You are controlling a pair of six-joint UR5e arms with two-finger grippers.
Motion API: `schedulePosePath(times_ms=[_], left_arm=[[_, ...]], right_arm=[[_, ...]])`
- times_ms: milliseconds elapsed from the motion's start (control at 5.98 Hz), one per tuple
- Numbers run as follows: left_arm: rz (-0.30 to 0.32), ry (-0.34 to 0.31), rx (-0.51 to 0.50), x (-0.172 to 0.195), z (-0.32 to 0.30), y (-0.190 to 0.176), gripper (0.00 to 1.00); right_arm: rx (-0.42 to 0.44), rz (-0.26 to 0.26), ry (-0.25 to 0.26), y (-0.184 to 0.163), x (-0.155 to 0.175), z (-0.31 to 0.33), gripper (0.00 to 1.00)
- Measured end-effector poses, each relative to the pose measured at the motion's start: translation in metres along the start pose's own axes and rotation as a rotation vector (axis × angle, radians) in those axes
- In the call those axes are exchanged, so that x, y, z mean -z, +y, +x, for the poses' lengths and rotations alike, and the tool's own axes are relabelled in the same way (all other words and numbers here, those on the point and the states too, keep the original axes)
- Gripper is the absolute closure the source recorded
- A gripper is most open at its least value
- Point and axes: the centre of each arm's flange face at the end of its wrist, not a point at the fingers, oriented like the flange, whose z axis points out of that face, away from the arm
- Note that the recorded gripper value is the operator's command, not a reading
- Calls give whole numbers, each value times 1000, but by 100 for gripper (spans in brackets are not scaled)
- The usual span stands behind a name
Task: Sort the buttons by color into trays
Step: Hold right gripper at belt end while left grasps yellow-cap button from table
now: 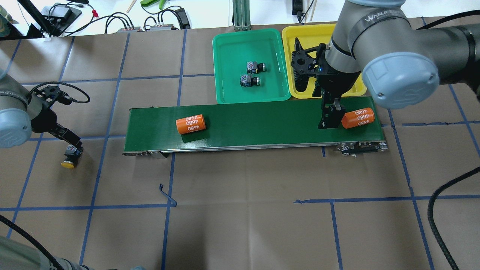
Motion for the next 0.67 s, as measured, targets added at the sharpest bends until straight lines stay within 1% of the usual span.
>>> schedulePosePath(times_ms=[167,335,669], left_arm=[[-17,26,49,-17,-2,8,82],[-24,33,61,-24,-1,11,100],[-14,16,51,-15,0,8,100]], right_arm=[[0,1,2,0,1,0,0],[0,2,3,0,1,0,0],[2,-1,2,0,1,0,0]])
